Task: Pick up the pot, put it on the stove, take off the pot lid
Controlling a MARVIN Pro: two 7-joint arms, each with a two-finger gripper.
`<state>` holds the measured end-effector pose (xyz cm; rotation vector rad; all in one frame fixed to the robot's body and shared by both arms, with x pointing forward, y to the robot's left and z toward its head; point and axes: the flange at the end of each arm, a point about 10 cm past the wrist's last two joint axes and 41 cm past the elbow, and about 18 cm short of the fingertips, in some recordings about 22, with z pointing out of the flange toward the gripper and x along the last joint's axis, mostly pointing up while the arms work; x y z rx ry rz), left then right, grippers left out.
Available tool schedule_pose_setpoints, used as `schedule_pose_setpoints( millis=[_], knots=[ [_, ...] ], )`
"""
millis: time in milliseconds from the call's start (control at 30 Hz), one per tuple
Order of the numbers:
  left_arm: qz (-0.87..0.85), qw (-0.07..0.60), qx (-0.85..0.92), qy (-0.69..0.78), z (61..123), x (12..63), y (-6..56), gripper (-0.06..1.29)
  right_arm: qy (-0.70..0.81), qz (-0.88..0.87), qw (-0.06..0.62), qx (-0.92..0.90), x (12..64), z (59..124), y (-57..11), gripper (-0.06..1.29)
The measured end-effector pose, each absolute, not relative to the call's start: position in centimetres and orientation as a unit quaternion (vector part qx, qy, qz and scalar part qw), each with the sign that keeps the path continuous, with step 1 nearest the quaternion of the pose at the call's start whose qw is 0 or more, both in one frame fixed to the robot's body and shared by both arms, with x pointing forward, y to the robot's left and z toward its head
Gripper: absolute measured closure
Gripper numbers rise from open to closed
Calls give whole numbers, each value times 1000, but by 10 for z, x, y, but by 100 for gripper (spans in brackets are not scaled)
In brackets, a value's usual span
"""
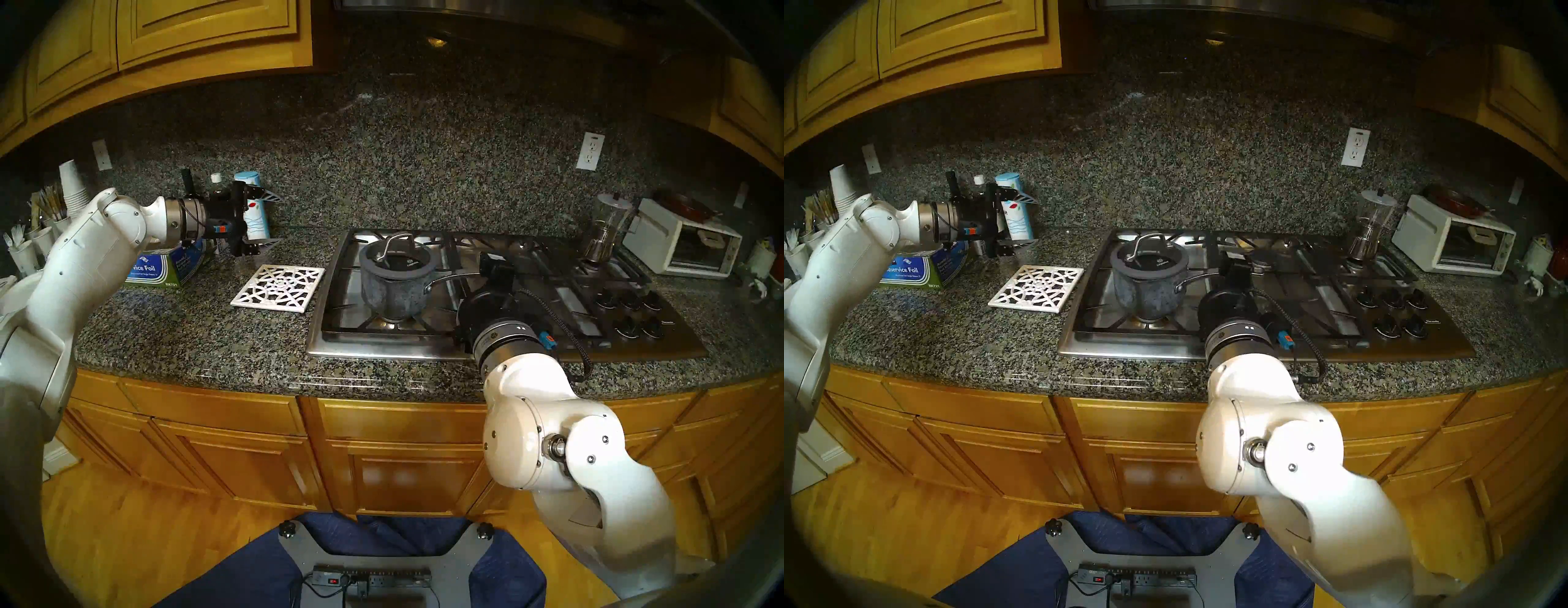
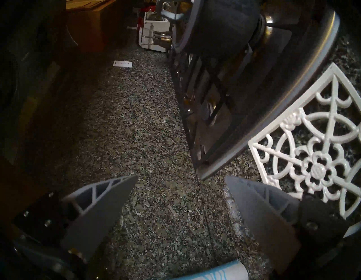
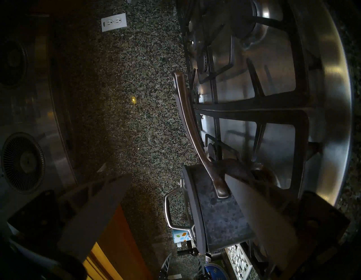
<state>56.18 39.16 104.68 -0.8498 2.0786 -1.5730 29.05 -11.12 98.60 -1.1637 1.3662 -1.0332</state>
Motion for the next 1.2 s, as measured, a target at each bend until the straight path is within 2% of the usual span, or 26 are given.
schedule_pose_setpoints(
  millis=[567, 1200],
  knots=[
    [-571, 181, -284, 749, 1073, 570, 367, 2, 568, -428, 511, -483, 291, 986, -111, -1],
    [-594, 139, -240, 756, 1094, 546, 348, 2, 568, -428, 511, -483, 291, 987, -111, -1]
  ],
)
